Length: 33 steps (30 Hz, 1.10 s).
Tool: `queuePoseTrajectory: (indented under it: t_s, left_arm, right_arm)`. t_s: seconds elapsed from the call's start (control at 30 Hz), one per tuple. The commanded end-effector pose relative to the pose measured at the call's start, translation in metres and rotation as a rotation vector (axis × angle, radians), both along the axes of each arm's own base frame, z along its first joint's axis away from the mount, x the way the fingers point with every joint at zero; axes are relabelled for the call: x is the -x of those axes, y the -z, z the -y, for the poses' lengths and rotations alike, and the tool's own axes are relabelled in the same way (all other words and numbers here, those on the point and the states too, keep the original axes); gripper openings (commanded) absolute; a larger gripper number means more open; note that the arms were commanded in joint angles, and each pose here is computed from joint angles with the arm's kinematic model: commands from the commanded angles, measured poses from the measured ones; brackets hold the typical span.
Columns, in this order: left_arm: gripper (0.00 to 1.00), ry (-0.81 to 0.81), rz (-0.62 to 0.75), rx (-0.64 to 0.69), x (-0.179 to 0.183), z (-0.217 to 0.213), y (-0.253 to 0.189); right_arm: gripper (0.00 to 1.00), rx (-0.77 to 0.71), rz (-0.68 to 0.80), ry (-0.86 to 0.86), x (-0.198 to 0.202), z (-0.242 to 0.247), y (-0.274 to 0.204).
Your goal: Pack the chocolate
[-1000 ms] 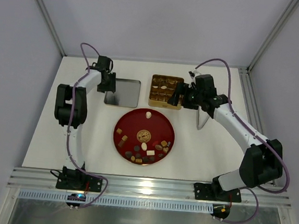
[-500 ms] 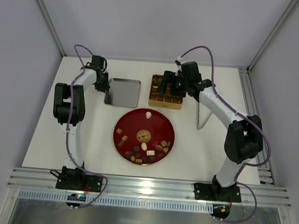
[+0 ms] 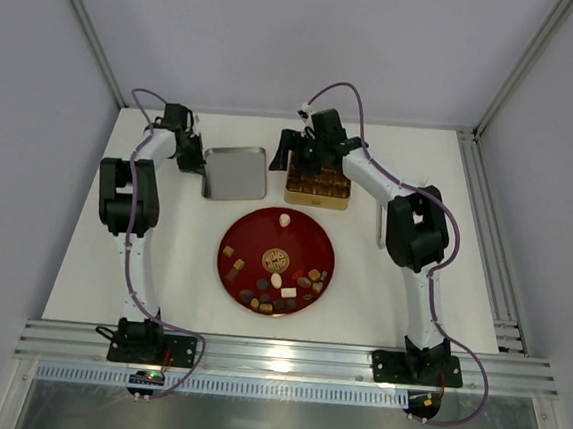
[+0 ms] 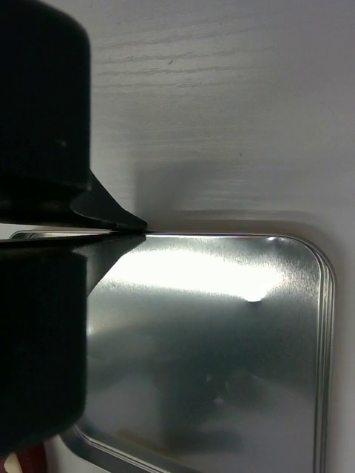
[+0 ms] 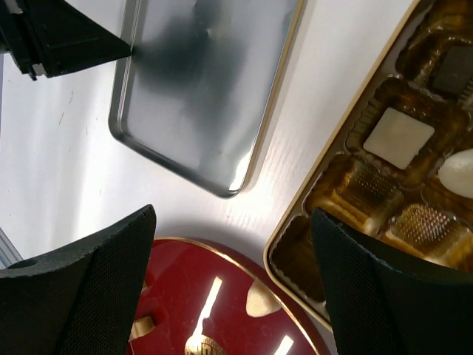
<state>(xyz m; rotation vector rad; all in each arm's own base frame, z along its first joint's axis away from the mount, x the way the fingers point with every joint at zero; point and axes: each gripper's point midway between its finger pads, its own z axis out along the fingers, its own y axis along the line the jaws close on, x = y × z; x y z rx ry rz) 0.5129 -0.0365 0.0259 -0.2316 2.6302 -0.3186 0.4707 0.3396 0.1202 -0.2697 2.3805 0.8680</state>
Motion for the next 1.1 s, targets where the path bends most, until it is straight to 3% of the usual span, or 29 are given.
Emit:
queuePoseTrajectory:
  t_s: [0.0,0.2,1.07]
  left_arm:
    - [0.00,0.004,0.023,0.115,-0.002,-0.002,-0.024]
    - [0.00,-0.007,0.021,0.287,0.004,-0.001,-0.043]
    - [0.00,-0.019,0.054,0.496,0.017,0.006,-0.089]
  right_arm:
    - [0.85,-0.080,0.113,-0.051,-0.016,-0.019,-0.044]
    - [0.85,-0.097,0.118,-0.060,-0.025,-0.028,-0.046]
    - [0.83,-0.103,0.078,-0.057,-0.017,-0.052,-0.028]
